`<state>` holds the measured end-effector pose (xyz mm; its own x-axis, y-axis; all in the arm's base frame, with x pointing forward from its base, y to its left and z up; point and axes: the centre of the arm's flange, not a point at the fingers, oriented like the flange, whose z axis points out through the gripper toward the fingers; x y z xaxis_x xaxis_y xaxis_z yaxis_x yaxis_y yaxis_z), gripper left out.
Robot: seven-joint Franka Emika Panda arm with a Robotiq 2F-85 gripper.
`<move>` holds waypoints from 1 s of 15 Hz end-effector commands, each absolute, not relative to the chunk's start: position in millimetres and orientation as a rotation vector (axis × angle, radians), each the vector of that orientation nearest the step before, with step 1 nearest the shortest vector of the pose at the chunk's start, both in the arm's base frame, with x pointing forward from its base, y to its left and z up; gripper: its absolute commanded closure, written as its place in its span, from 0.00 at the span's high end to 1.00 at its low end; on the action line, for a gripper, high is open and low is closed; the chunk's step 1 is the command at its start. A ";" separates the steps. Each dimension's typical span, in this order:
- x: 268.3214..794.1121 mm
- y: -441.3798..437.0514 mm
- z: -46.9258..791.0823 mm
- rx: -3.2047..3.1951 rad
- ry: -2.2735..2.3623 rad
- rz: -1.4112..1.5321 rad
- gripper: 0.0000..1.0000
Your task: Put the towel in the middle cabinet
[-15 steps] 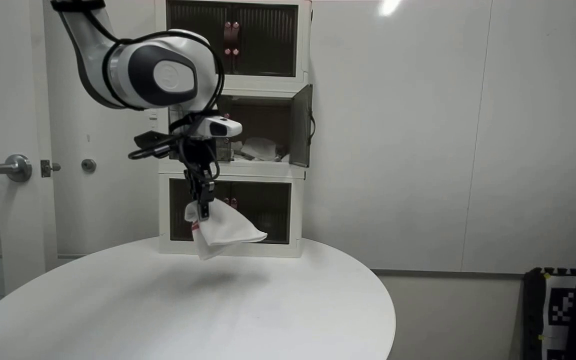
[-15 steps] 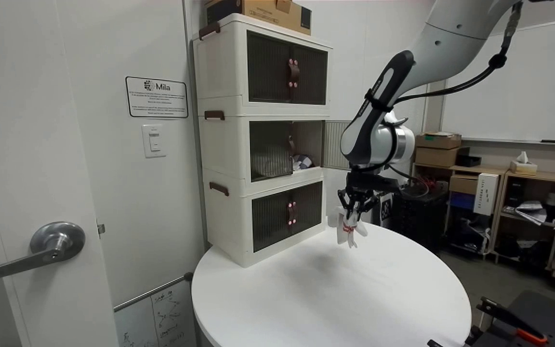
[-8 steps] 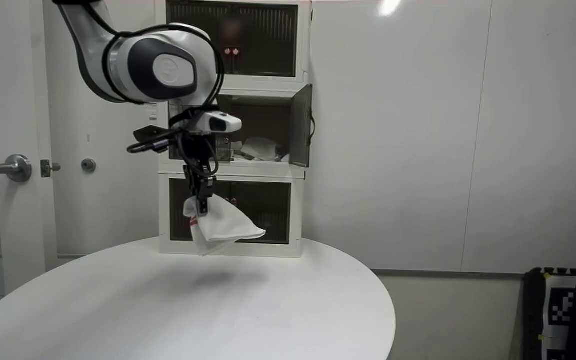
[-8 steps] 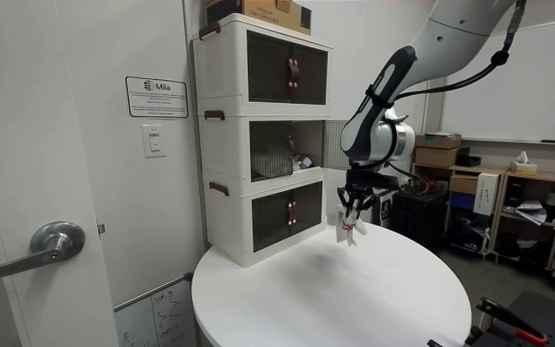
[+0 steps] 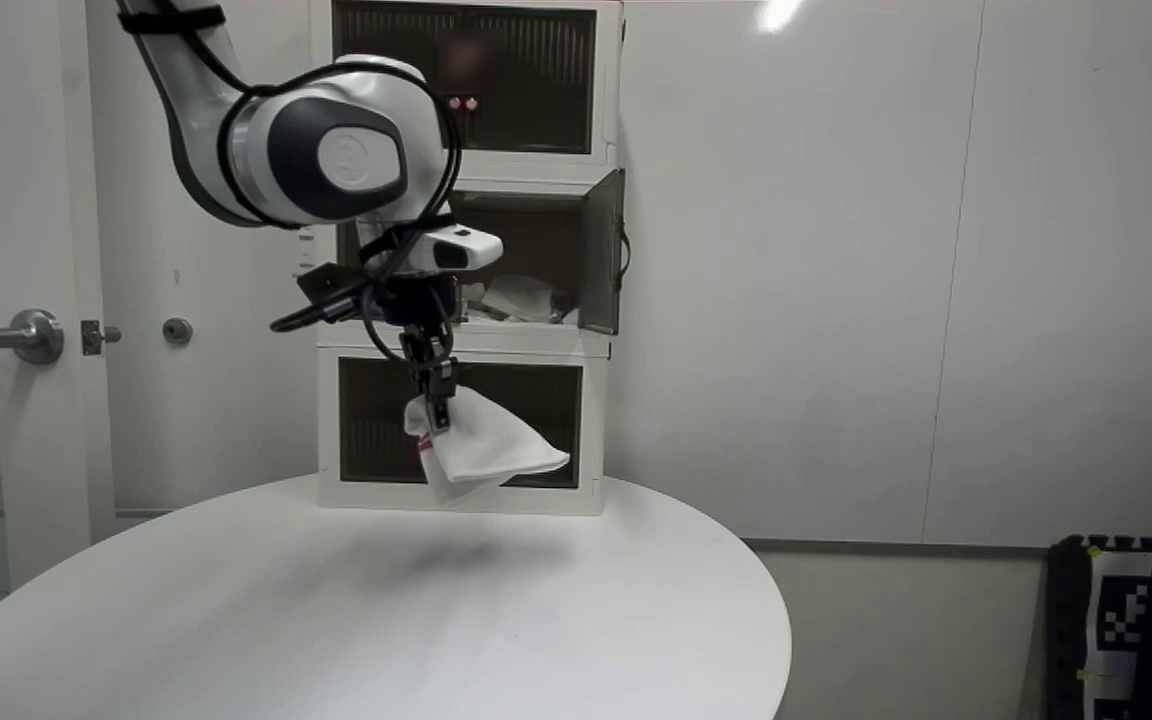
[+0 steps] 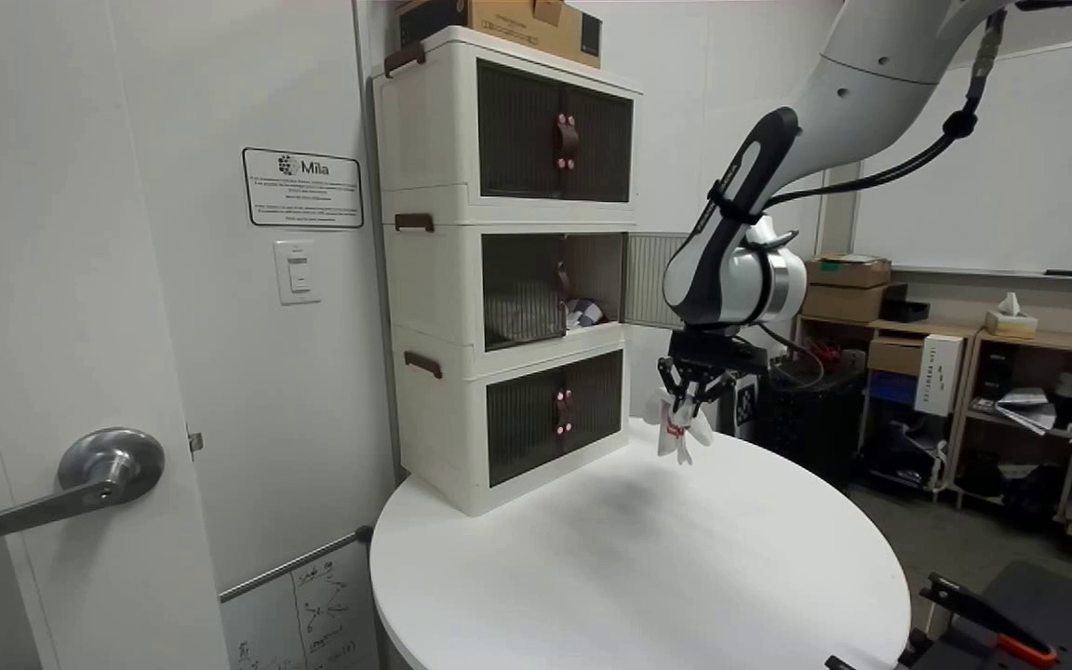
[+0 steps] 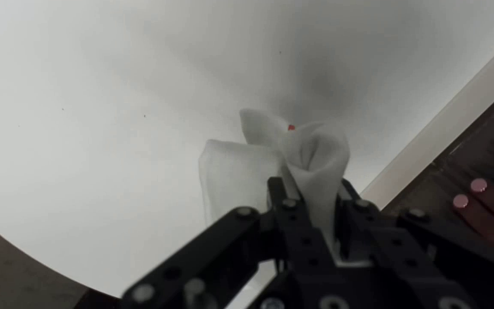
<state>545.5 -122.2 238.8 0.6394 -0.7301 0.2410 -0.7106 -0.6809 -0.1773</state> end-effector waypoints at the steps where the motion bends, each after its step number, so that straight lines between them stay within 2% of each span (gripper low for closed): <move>1: 577.9 -125.5 231.7 -2.673 1.365 -0.594 0.09; 7: 652.7 -115.2 246.5 -2.544 1.417 -0.678 0.09; 15: 752.5 -96.3 317.5 -2.358 1.513 -0.828 0.09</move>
<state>704.2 -102.2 296.5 0.3774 -0.8642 0.3328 -0.7557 -0.4951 -0.4288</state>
